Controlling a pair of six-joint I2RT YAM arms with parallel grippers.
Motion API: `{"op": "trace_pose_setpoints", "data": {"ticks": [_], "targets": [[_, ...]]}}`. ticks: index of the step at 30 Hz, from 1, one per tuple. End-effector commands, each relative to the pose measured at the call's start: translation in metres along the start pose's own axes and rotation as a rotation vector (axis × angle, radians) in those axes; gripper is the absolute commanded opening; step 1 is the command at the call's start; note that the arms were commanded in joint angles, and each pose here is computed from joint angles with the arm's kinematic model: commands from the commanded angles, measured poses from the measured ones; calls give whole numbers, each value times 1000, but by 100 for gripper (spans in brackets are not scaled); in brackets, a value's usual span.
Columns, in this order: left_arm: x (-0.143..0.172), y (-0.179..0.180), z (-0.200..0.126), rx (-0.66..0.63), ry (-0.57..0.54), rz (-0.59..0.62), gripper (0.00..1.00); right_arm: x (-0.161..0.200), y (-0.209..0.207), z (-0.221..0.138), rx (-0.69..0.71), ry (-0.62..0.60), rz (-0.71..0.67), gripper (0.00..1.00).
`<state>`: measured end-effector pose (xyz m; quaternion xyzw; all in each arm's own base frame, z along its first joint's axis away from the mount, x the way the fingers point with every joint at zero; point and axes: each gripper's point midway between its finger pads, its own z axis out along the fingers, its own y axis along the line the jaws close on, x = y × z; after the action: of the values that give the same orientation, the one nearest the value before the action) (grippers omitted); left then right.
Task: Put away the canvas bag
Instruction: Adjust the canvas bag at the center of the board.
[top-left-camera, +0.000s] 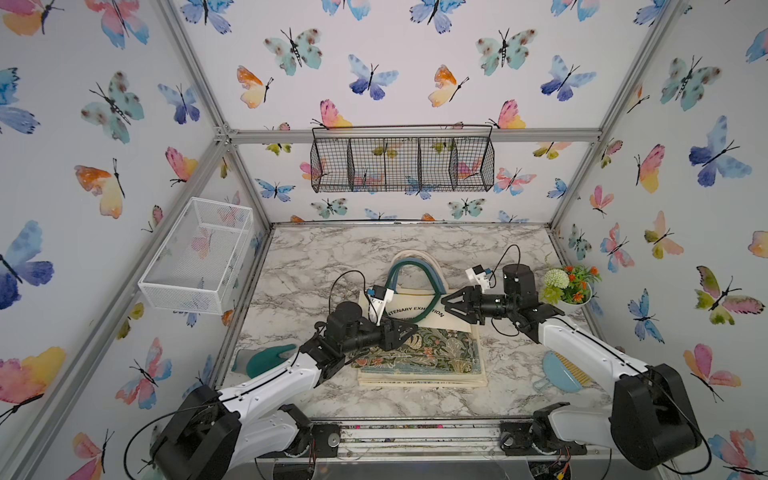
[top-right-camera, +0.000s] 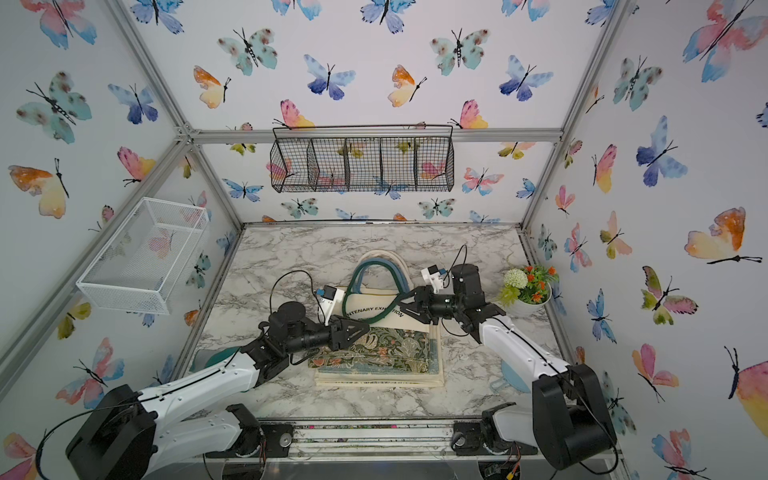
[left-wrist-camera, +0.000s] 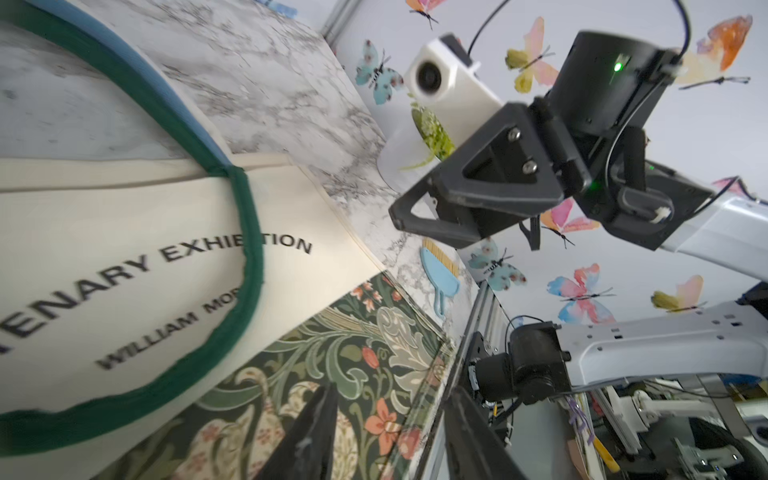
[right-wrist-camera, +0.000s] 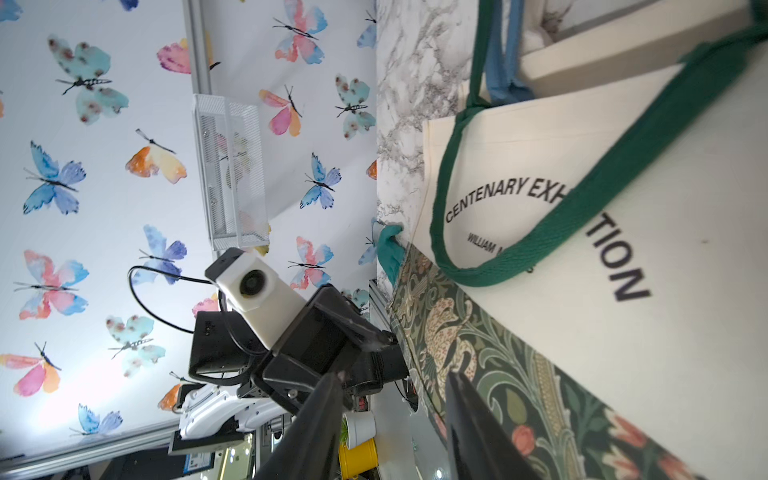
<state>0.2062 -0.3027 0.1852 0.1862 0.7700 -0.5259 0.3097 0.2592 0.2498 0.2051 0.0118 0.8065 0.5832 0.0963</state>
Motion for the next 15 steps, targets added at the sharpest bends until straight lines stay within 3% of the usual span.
{"op": "trace_pose_setpoints", "data": {"ticks": [1, 9, 15], "targets": [[5, 2, 11, 1, 4, 14, 46, 18, -10, 2, 0, 44, 16, 42], [59, 62, 26, -106, 84, -73, 41, 56, -86, 10, 42, 46, 174, 36], [87, 78, 40, -43, 156, -133, 36, 56, -96, 10, 70, 23, 200, 36]]}}
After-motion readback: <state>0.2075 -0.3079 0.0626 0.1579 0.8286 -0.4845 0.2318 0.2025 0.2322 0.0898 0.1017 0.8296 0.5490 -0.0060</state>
